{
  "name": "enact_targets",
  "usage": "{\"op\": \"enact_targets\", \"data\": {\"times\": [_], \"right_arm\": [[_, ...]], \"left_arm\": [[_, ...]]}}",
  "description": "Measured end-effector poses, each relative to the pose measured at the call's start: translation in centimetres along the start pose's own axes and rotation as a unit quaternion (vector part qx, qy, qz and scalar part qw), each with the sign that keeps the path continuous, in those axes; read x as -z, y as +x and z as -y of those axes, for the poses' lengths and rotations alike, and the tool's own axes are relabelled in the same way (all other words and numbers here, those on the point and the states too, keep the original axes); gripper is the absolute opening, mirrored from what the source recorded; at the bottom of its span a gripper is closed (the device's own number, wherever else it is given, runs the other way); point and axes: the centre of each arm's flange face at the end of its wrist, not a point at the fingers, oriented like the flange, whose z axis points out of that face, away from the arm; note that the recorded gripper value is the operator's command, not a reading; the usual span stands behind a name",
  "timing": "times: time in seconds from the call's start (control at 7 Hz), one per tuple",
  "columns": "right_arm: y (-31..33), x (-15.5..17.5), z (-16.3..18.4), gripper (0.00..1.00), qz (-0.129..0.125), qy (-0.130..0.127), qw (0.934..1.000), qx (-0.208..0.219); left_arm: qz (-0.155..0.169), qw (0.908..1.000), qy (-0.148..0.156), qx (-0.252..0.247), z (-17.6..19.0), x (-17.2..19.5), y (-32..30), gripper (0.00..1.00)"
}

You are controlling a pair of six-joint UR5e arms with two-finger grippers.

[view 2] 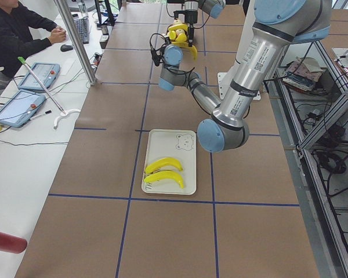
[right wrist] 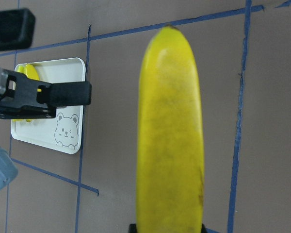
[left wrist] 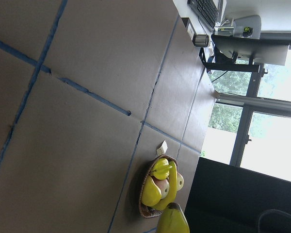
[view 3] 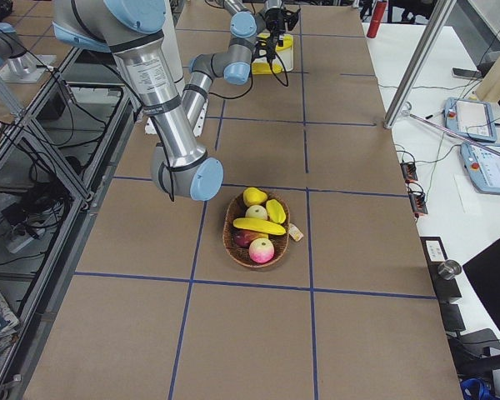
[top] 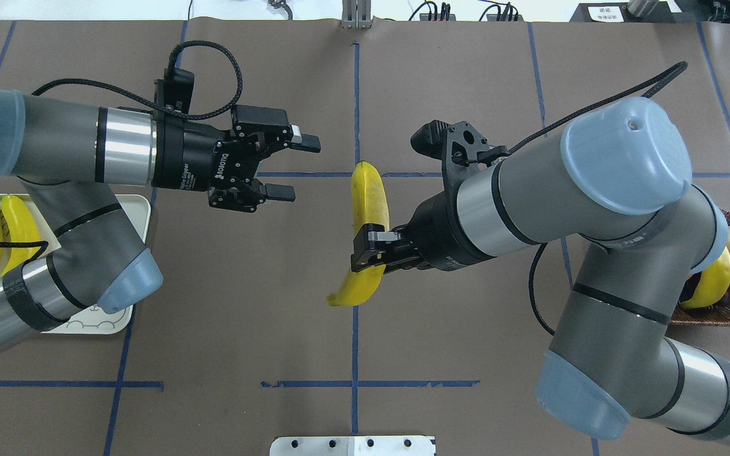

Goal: Transfer all bananas from basket to plate

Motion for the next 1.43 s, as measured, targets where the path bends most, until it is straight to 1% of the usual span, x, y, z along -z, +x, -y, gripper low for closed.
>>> {"op": "enact_targets", "data": {"times": [0.29,0.43,0.57,0.71,0.86,1.0,1.14,1.29,1.43], "right_arm": [[-0.1,-0.1,-0.1,0.02,0.001,-0.001,1.0000,0.001],[-0.2,-0.2,-0.2,0.02,0.001,-0.002,1.0000,0.001],[-0.2,-0.4,-0.3,0.02,0.001,-0.003,1.0000,0.001],[-0.3,-0.6,-0.4,0.02,0.000,-0.003,1.0000,0.002],[-0.3,-0.6,-0.5,0.02,0.000,-0.003,1.0000,0.002],[-0.3,-0.7,-0.5,0.02,0.000,-0.003,1.0000,0.002],[-0.3,-0.7,-0.5,0.03,0.000,-0.003,1.0000,0.002],[-0.3,-0.7,-0.5,0.11,-0.001,-0.003,1.0000,0.002],[-0.3,-0.7,-0.5,0.99,-0.001,-0.003,1.0000,0.004]], "left_arm": [[-0.010,0.9999,-0.004,0.005,-1.9,-2.8,-0.1,0.99],[-0.011,0.9999,-0.003,0.007,-2.7,-3.9,-0.3,0.97],[-0.012,0.9999,0.000,0.009,-3.6,-5.1,-0.5,0.91],[-0.012,0.9999,0.004,0.012,-4.4,-6.2,-0.4,0.87],[-0.010,0.9998,0.007,0.013,-4.7,-6.7,-0.5,0.49],[-0.009,0.9998,0.009,0.014,-4.8,-6.9,-0.5,0.05],[-0.008,0.9999,0.010,0.006,-4.8,-6.9,-0.6,0.00],[-0.006,0.9998,0.010,-0.013,-4.8,-6.8,-0.9,0.00],[-0.003,0.9995,0.009,-0.031,-4.8,-6.8,-1.1,0.00]]}}
